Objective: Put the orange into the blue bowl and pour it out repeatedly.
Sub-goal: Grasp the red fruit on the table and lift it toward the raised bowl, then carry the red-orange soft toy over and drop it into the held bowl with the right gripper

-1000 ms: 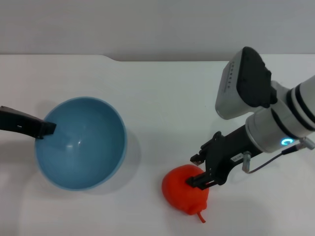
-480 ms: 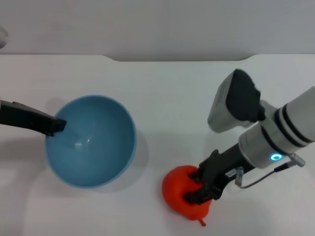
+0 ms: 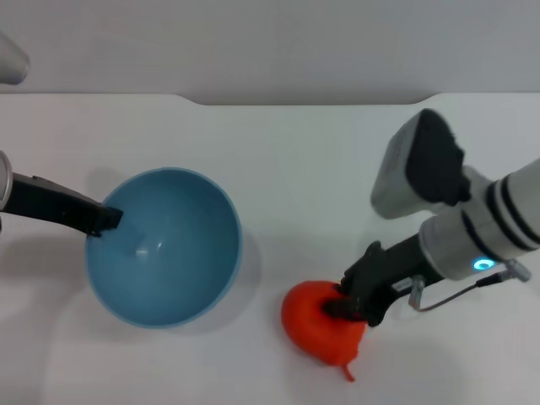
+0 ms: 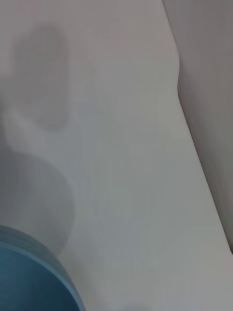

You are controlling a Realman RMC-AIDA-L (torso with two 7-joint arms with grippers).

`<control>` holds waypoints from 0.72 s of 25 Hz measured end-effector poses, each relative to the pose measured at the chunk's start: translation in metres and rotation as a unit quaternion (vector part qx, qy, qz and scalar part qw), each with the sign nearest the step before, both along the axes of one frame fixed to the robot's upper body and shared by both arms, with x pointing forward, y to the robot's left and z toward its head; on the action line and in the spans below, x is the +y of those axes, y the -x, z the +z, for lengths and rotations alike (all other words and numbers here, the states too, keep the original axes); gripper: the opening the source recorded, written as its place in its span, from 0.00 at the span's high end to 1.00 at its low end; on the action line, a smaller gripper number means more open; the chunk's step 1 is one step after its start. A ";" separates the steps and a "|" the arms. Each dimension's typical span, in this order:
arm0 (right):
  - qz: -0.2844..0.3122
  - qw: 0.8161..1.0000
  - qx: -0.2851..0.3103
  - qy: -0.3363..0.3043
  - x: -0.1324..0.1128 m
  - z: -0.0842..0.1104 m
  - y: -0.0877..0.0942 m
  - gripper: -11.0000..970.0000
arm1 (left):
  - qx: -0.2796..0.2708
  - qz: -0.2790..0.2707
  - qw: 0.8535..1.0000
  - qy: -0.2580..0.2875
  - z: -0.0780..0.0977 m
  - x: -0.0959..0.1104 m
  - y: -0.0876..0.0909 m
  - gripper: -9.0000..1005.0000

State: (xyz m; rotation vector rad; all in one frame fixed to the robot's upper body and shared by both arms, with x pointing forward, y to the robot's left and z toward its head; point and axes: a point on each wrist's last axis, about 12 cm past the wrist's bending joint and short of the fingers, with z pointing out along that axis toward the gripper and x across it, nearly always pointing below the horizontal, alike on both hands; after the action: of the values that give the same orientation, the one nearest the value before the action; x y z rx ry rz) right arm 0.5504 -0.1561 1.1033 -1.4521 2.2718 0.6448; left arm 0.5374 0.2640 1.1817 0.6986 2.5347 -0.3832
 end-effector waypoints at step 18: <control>-0.004 0.980 -0.132 -0.149 -0.056 0.111 0.024 0.97 | 0.034 -0.141 0.989 -0.041 -0.018 -0.099 -0.020 0.99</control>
State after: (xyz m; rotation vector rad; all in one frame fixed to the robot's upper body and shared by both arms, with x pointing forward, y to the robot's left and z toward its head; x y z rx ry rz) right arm 0.5264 -0.2124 1.2148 -1.2970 1.8865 0.7089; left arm 0.5577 0.1652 1.1637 1.0994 2.5306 -0.4051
